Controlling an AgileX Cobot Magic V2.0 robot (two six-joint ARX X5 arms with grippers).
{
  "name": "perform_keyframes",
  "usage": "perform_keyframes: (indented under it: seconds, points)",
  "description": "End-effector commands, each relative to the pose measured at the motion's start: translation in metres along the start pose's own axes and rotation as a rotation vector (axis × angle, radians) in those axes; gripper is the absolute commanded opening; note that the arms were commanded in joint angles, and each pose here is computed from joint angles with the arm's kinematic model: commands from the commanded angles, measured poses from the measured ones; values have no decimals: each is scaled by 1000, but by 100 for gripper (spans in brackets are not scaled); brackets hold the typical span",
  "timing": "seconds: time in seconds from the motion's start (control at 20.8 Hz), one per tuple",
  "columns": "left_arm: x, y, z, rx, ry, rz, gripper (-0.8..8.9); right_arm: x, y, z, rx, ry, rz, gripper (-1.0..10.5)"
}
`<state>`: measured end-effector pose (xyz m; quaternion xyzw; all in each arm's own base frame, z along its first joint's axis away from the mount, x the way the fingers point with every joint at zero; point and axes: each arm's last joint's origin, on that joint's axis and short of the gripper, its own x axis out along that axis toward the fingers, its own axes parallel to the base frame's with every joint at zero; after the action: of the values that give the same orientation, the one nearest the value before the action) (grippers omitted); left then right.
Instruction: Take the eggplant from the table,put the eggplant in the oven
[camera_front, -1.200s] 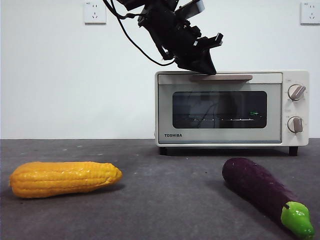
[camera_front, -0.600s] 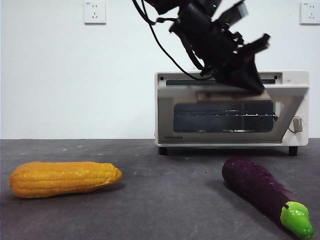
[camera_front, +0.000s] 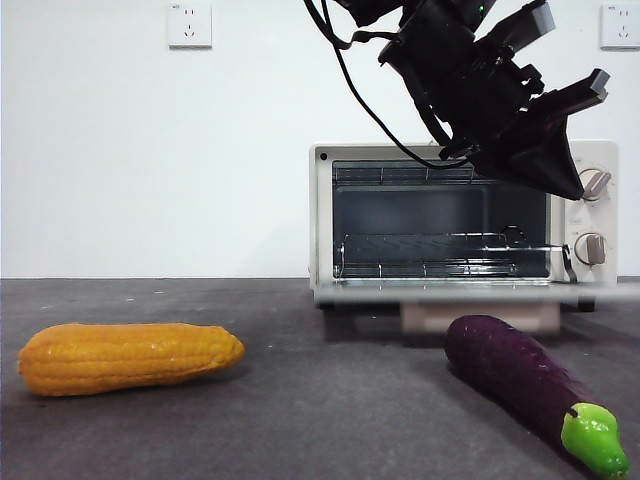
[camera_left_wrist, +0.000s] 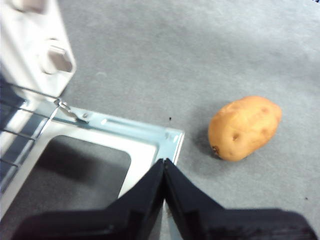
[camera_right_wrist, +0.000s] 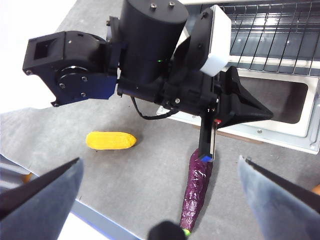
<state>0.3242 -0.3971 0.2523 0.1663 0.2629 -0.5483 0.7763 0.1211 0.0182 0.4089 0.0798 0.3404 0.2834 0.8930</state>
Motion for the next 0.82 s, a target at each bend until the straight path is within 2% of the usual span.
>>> perform_keyframes:
  seconds: [0.05,0.34,0.58,0.82]
  points:
    - [8,3,-9,-16,25,1,-6,-1,1,1,-13,-7,5,565]
    - [-38,35,4,-53,-18,76,-6,0,0,1,-10,-2,4,565]
    - [-107,62,20,-89,-71,170,-6,4,-3,3,0,13,4,565]
    - [-180,75,29,-141,-113,260,-6,10,-7,6,14,34,6,564]
